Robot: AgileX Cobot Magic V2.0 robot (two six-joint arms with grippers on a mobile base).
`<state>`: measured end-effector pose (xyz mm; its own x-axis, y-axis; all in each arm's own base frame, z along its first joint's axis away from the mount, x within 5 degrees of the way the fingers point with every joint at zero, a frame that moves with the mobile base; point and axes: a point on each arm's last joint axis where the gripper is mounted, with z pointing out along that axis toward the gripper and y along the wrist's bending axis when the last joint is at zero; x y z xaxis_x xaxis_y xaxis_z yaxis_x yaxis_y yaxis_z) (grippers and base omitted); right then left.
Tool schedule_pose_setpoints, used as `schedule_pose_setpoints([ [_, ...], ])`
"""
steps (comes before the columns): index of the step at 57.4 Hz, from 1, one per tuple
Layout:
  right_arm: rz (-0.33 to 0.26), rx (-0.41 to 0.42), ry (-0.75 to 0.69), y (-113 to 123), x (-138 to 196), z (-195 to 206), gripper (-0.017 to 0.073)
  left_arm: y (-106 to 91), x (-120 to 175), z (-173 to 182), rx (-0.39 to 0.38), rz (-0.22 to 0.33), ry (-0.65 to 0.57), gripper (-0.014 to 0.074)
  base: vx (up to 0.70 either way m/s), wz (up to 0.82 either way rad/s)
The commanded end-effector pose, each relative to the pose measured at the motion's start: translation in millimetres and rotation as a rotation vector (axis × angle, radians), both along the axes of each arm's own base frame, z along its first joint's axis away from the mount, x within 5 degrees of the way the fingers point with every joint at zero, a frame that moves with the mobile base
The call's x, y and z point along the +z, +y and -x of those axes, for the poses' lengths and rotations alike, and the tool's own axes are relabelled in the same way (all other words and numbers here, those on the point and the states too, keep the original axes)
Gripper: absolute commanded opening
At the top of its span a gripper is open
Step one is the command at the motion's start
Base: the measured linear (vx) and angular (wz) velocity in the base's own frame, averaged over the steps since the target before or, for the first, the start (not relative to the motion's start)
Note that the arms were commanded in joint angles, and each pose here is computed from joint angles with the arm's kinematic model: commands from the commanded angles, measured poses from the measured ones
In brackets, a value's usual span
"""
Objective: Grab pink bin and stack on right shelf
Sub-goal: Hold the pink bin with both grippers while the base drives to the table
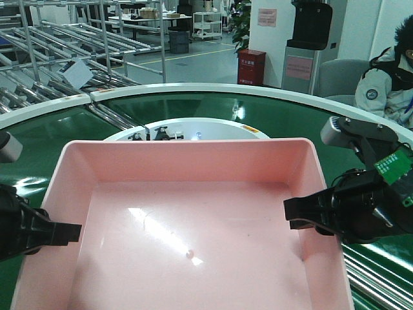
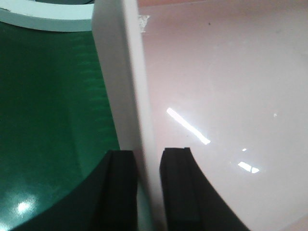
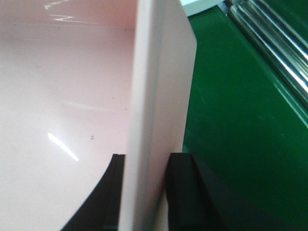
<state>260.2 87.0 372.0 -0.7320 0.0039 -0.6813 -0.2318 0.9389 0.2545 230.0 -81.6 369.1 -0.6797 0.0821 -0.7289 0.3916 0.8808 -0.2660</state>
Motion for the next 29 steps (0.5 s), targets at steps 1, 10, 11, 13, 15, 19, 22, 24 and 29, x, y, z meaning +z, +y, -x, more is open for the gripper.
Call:
schedule_pose_setpoints([
  [1,0.002,-0.024,-0.156,-7.0,25.3,0.5,-0.0008,1.3,19.7,4.3,0.006,0.025,-0.105,-0.0005,-0.23,-0.01],
  [10,0.002,-0.024,-0.156,-7.0,25.3,0.5,-0.0008,1.3,19.7,4.3,0.006,0.025,-0.105,-0.0005,-0.25,0.03],
  [11,0.002,-0.024,-0.156,-7.0,25.3,0.5,-0.0008,1.3,19.7,4.3,0.006,0.025,-0.105,-0.0005,-0.27,0.07],
  [13,0.002,-0.024,-0.156,-7.0,25.3,0.5,-0.0008,1.3,19.7,4.3,0.006,0.025,-0.105,-0.0005,-0.28,0.08],
  [15,0.002,-0.024,-0.156,-7.0,25.3,0.5,-0.0008,1.3,19.7,4.3,0.006,0.025,-0.105,-0.0005,-0.29,0.09],
  [19,0.002,-0.024,-0.156,-7.0,25.3,0.5,-0.0008,1.3,19.7,4.3,0.006,0.025,-0.105,-0.0005,-0.3,0.08],
  [22,0.002,-0.023,-0.155,-7.0,25.3,0.6,-0.0008,1.3,19.7,4.3,0.006,0.025,-0.105,-0.0005,-0.31,0.07],
  [24,0.003,-0.023,-0.152,-7.0,25.0,0.8,-0.0008,1.3,19.7,4.3,0.006,0.025,-0.105,-0.0005,-0.31,0.03],
  [29,0.003,-0.023,-0.152,-7.0,25.0,0.8,-0.0008,1.3,19.7,4.3,0.006,0.025,-0.105,-0.0005,-0.32,-0.02],
])
